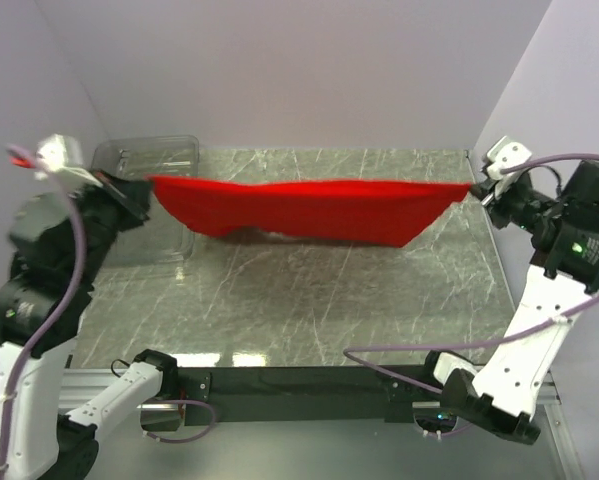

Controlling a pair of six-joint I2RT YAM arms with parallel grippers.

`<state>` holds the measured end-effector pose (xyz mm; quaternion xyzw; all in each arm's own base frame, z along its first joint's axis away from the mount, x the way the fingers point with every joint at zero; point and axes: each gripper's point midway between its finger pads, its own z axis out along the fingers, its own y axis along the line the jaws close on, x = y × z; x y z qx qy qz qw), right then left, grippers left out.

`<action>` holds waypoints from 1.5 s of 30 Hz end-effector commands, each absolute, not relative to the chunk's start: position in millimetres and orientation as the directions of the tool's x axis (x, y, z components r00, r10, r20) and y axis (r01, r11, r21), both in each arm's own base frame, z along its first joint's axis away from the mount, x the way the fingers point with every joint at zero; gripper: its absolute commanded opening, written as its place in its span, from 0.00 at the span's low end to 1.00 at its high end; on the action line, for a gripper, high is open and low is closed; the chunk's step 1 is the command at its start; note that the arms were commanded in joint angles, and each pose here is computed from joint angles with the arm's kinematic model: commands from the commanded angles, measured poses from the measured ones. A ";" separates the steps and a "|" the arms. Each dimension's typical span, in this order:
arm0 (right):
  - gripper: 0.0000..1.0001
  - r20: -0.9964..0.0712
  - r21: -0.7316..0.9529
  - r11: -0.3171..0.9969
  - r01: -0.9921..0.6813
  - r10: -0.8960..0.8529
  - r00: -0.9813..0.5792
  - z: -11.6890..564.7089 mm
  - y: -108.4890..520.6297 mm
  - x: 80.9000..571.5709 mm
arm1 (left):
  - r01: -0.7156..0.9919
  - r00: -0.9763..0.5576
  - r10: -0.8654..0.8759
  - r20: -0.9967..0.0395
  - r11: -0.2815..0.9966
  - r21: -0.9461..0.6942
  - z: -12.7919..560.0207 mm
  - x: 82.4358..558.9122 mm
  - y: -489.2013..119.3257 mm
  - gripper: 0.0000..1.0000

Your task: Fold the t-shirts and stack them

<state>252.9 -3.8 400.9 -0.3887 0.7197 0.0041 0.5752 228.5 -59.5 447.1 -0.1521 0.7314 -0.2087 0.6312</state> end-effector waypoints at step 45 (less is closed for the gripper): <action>0.00 -0.974 -0.170 0.985 0.026 -0.164 -0.157 228.5 -97.4 428.3 | 0.078 -0.215 -0.399 -0.891 0.903 -0.423 259.1 552.0 -163.9 0.01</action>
